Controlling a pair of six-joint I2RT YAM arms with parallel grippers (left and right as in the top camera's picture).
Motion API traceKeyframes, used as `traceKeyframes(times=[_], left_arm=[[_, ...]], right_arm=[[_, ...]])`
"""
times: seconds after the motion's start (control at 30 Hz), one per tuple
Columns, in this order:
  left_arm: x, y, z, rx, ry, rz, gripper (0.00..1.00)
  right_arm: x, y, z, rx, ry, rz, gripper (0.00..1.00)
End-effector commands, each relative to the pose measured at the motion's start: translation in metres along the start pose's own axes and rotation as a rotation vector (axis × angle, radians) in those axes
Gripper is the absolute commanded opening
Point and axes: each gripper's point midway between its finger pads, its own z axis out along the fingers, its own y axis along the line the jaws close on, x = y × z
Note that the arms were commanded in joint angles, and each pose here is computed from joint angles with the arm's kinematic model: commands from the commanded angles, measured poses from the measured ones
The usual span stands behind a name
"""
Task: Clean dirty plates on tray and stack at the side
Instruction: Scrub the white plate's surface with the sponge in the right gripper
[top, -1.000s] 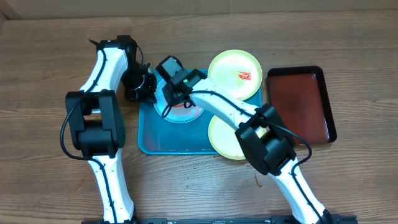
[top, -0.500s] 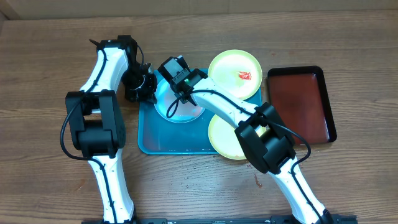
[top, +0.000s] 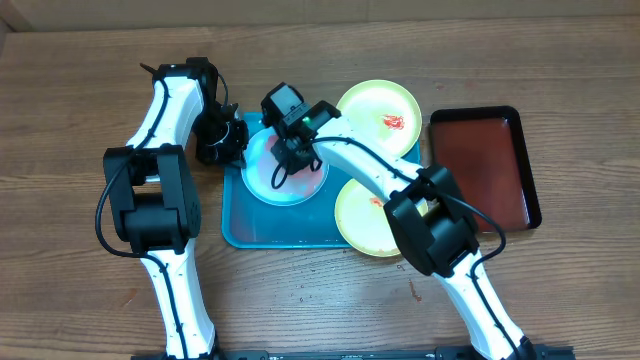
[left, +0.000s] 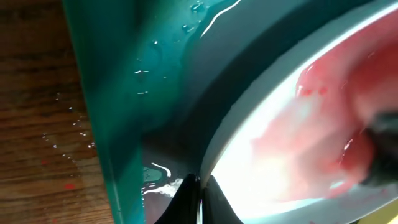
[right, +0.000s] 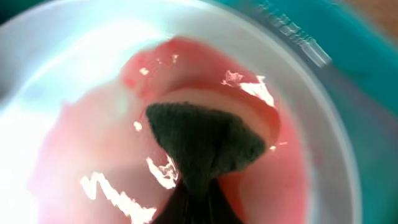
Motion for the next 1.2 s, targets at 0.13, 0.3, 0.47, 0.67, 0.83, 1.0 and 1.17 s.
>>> traceKeyframes(times=[0.13, 0.3, 0.47, 0.67, 0.83, 1.0, 1.17], left_arm=[[-0.003, -0.013, -0.016, 0.037, -0.05, 0.019, 0.04], [-0.003, -0.013, -0.016, 0.037, -0.05, 0.019, 0.04], [-0.003, -0.013, -0.016, 0.036, -0.051, 0.019, 0.04], [-0.004, -0.013, -0.016, 0.037, -0.056, 0.021, 0.04], [-0.004, -0.013, -0.016, 0.037, -0.057, 0.021, 0.04], [-0.005, -0.013, -0.016, 0.037, -0.058, 0.021, 0.04], [-0.005, -0.013, -0.016, 0.037, -0.06, 0.023, 0.04]], right_arm=[[0.03, 0.048, -0.013, -0.195, 0.133, -0.047, 0.04], [0.014, 0.028, -0.043, -0.224, 0.11, -0.035, 0.04], [-0.007, 0.001, -0.054, -0.178, 0.042, 0.012, 0.04], [-0.022, -0.033, -0.042, -0.082, -0.027, 0.206, 0.04], [-0.015, -0.036, -0.019, -0.064, -0.003, 0.268, 0.04], [0.004, -0.031, 0.012, -0.073, 0.072, 0.281, 0.04], [0.008, -0.013, 0.026, -0.159, 0.097, 0.272, 0.04]])
